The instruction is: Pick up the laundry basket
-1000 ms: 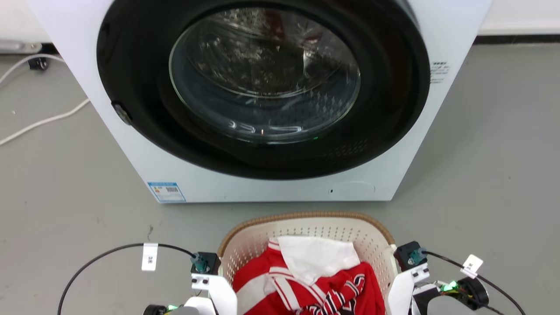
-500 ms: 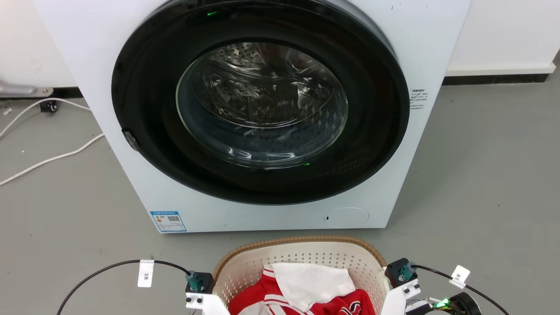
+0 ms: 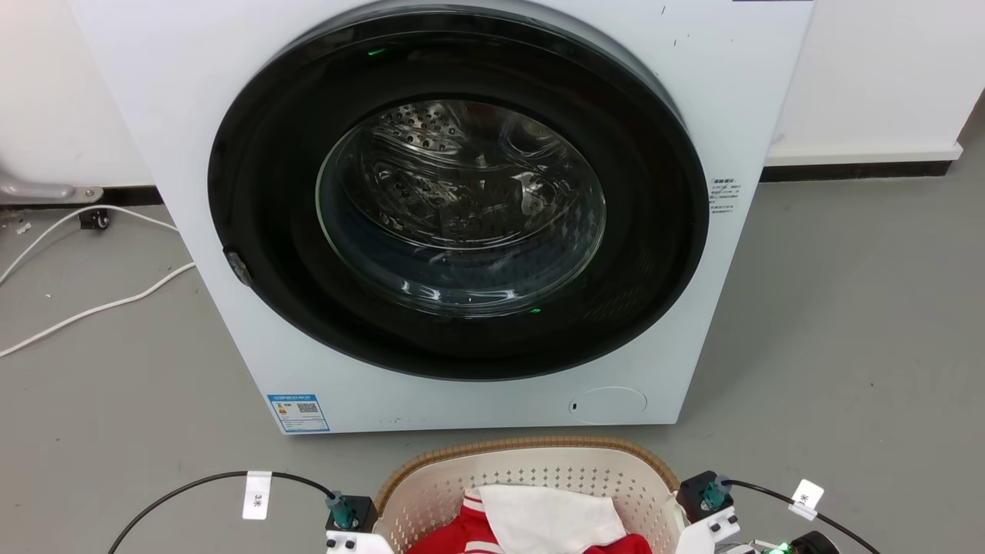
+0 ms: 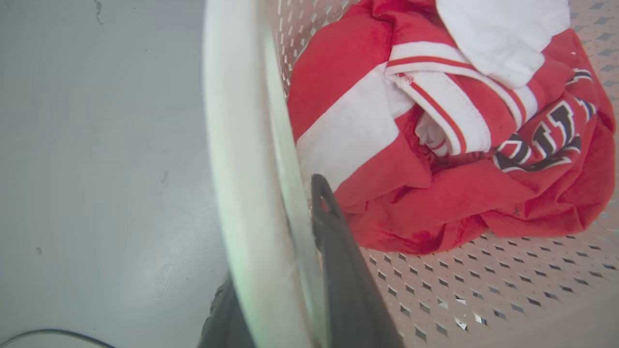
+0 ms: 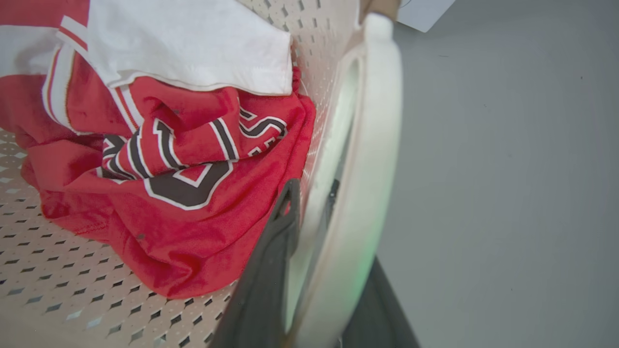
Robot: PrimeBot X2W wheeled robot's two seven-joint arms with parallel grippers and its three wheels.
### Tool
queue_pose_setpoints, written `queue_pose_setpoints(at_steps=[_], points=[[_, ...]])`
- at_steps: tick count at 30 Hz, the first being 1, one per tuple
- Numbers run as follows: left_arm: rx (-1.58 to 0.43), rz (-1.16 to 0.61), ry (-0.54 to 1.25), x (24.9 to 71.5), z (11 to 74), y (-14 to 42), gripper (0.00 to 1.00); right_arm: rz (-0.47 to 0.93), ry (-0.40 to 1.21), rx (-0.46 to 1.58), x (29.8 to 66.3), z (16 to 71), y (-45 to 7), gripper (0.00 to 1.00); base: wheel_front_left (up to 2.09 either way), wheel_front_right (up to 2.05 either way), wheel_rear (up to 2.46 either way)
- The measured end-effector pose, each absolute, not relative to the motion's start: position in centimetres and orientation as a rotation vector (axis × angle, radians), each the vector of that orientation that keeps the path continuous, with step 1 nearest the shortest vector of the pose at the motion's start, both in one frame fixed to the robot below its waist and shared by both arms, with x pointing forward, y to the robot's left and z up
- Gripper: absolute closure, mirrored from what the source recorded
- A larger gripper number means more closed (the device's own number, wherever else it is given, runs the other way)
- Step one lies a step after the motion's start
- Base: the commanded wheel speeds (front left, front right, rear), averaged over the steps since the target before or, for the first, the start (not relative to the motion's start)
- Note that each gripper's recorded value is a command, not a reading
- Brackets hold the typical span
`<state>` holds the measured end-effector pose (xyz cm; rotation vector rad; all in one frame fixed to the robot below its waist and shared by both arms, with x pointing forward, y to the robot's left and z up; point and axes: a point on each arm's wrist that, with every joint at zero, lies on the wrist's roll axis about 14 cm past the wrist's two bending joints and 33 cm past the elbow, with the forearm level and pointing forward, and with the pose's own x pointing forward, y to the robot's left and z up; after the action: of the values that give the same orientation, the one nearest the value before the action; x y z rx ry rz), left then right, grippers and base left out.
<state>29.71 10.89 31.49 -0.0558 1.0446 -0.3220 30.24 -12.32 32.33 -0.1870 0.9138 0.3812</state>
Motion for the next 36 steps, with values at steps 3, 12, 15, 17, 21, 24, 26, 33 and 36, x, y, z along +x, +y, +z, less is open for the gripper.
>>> queue_pose_setpoints(at_steps=[3,12,15,17,21,24,26,33,36], points=[[-0.056,-0.321,1.043,29.7,31.6,10.9,1.0,0.383,0.914,-0.186,30.1,32.4,-12.3,1.0,0.0,0.0,0.0],[-0.06,-0.323,1.047,29.5,31.5,10.9,1.0,0.387,0.923,-0.183,29.7,32.2,-12.3,1.0,0.0,0.0,0.0],[-0.06,-0.323,1.048,29.4,31.5,10.9,1.0,0.386,0.924,-0.18,29.7,32.2,-12.3,1.0,0.0,0.0,0.0],[-0.058,-0.324,1.049,29.4,31.5,10.9,1.0,0.387,0.926,-0.18,29.6,32.1,-12.3,1.0,0.0,0.0,0.0],[-0.056,-0.325,1.049,29.3,31.5,11.0,1.0,0.388,0.927,-0.179,29.5,32.1,-12.3,1.0,0.0,0.0,0.0],[-0.056,-0.325,1.05,29.3,31.4,11.0,1.0,0.388,0.93,-0.176,29.5,32.0,-12.3,1.0,0.0,0.0,0.0],[-0.056,-0.325,1.05,29.3,31.4,11.0,1.0,0.389,0.93,-0.175,29.4,32.0,-12.3,1.0,0.0,0.0,0.0],[-0.06,-0.323,1.052,29.2,31.3,11.1,1.0,0.391,0.938,-0.172,29.2,31.8,-12.2,1.0,0.0,0.0,0.0],[-0.06,-0.322,1.054,29.1,31.3,11.1,1.0,0.392,0.938,-0.173,29.1,31.8,-12.2,1.0,0.0,0.0,0.0]])
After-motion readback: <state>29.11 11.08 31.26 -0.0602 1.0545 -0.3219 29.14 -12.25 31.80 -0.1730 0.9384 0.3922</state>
